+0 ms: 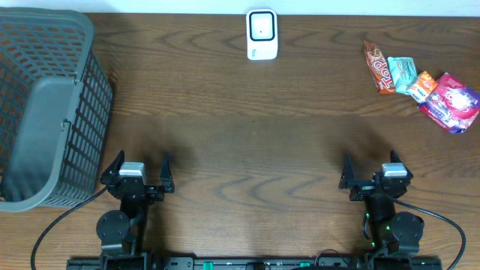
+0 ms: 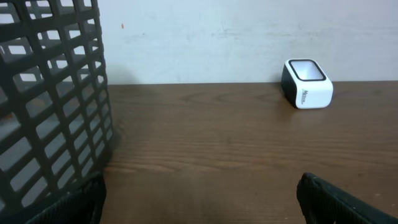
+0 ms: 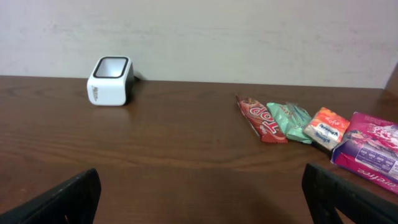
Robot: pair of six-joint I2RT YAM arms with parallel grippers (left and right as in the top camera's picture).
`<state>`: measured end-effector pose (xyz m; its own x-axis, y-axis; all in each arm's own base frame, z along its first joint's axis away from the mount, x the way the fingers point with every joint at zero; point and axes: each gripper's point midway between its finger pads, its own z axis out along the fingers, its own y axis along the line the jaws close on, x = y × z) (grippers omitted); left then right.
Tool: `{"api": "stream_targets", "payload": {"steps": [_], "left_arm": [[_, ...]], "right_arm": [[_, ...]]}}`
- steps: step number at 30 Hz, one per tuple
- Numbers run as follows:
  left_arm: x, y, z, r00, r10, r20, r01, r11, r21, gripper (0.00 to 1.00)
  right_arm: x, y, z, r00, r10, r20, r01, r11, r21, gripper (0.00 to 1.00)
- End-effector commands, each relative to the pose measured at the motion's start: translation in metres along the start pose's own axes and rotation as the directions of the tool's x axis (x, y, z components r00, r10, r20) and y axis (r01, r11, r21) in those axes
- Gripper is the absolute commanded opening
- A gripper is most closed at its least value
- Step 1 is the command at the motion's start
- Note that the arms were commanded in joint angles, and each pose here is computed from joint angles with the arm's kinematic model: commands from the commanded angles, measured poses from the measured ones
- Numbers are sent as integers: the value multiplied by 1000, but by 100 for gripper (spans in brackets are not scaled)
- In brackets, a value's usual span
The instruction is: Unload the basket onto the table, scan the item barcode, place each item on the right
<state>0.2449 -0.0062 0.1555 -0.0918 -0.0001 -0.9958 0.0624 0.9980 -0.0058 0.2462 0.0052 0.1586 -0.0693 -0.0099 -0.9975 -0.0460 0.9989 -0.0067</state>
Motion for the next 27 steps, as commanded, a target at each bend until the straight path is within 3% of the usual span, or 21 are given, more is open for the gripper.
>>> {"api": "stream_targets", "payload": {"steps": [1, 27], "left_arm": [[16, -1, 0, 999, 13, -49, -13, 1000, 9, 98], [15, 1, 0, 999, 14, -48, -14, 1000, -4, 98]], "right_arm": [[1, -1, 0, 1000, -15, -1, 15, 1000, 7, 99], [1, -1, 0, 1000, -15, -1, 15, 1000, 7, 99]]}}
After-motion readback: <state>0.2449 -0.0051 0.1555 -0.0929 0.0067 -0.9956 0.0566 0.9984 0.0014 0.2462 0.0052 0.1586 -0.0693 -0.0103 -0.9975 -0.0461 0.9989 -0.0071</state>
